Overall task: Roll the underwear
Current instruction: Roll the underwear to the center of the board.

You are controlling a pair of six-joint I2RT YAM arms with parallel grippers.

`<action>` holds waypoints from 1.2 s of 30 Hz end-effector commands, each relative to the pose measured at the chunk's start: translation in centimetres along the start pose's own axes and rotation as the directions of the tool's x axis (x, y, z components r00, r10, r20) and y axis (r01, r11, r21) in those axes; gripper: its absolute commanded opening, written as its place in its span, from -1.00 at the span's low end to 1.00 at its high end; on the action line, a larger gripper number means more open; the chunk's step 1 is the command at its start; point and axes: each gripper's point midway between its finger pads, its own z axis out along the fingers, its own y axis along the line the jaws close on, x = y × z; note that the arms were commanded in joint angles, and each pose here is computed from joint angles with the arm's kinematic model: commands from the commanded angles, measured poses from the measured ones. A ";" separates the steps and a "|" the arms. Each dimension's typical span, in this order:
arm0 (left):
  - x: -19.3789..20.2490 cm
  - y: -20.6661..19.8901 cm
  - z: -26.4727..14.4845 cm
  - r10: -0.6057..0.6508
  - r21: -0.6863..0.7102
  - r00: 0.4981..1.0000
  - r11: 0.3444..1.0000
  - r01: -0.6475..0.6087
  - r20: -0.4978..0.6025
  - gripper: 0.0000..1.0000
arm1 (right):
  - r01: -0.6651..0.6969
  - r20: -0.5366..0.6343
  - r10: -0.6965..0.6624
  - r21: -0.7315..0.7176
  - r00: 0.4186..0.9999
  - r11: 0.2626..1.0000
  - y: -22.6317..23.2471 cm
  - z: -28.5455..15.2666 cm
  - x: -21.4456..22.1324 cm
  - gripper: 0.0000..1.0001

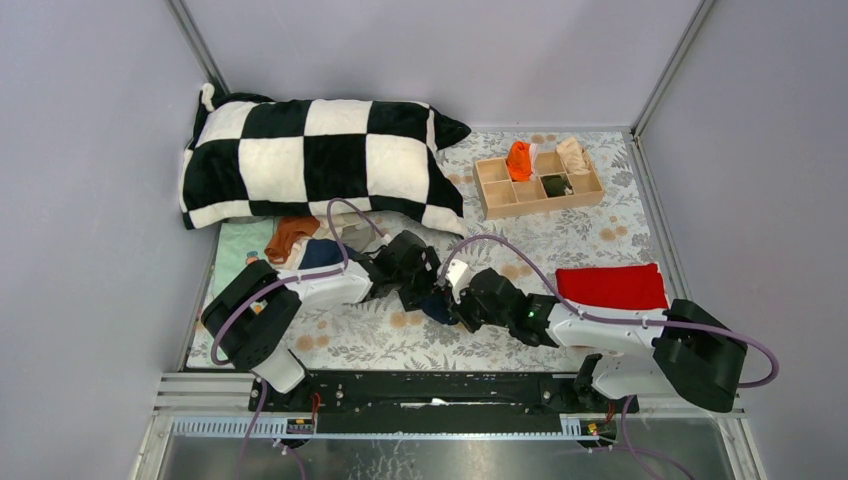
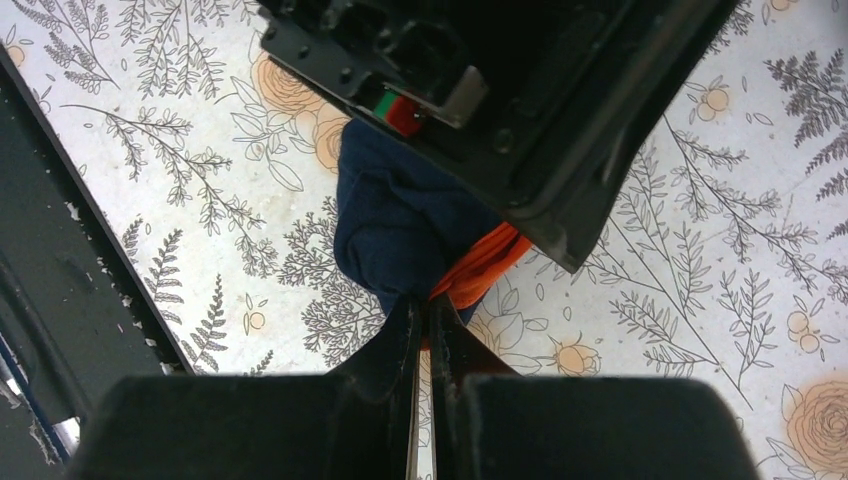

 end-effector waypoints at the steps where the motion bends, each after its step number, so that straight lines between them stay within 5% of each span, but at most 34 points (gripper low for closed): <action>1: -0.4 -1.0 0.1 0.006 0.041 1.000 0.999 -0.006 0.010 0.51 | 0.065 0.036 -0.064 -0.009 0.997 0.998 0.6 0.2 -2.2 -1.00; 7: -0.4 -0.7 0.0 0.010 0.035 1.000 0.999 -0.010 0.017 0.02 | 0.069 0.038 -0.069 0.026 0.997 0.997 0.1 0.1 -1.9 -1.00; 13: -0.4 -0.6 0.1 0.013 0.029 1.000 0.999 -0.013 0.018 -0.69 | 0.067 0.036 -0.068 0.031 0.997 0.997 0.1 0.0 -1.6 -1.00; 16: -0.5 -0.4 0.1 0.018 0.022 1.000 1.000 -0.018 0.021 -1.00 | 0.057 0.053 -0.058 0.035 0.997 0.998 0.0 0.0 -2.0 -0.85; 18: -0.6 -0.2 0.0 0.020 0.015 0.999 1.000 -0.020 0.027 -1.00 | 0.034 0.069 -0.036 0.032 0.997 0.999 0.2 -0.1 -2.2 -0.66; 22: -0.8 -0.1 -0.2 0.028 0.012 0.999 1.000 -0.029 0.043 -1.00 | -0.051 0.109 0.048 0.019 0.993 0.999 0.6 -0.5 -2.8 0.09; 30: -1.0 0.5 -0.4 0.053 0.011 0.996 0.999 -0.054 0.071 -1.00 | -0.325 0.209 0.317 0.004 0.925 0.946 0.8 -2.4 -3.7 0.50; 36: -1.1 0.8 -0.7 0.083 0.019 0.993 0.996 -0.085 0.088 -1.00 | -0.497 0.153 0.519 -0.160 0.841 0.853 2.6 -2.1 -3.9 0.87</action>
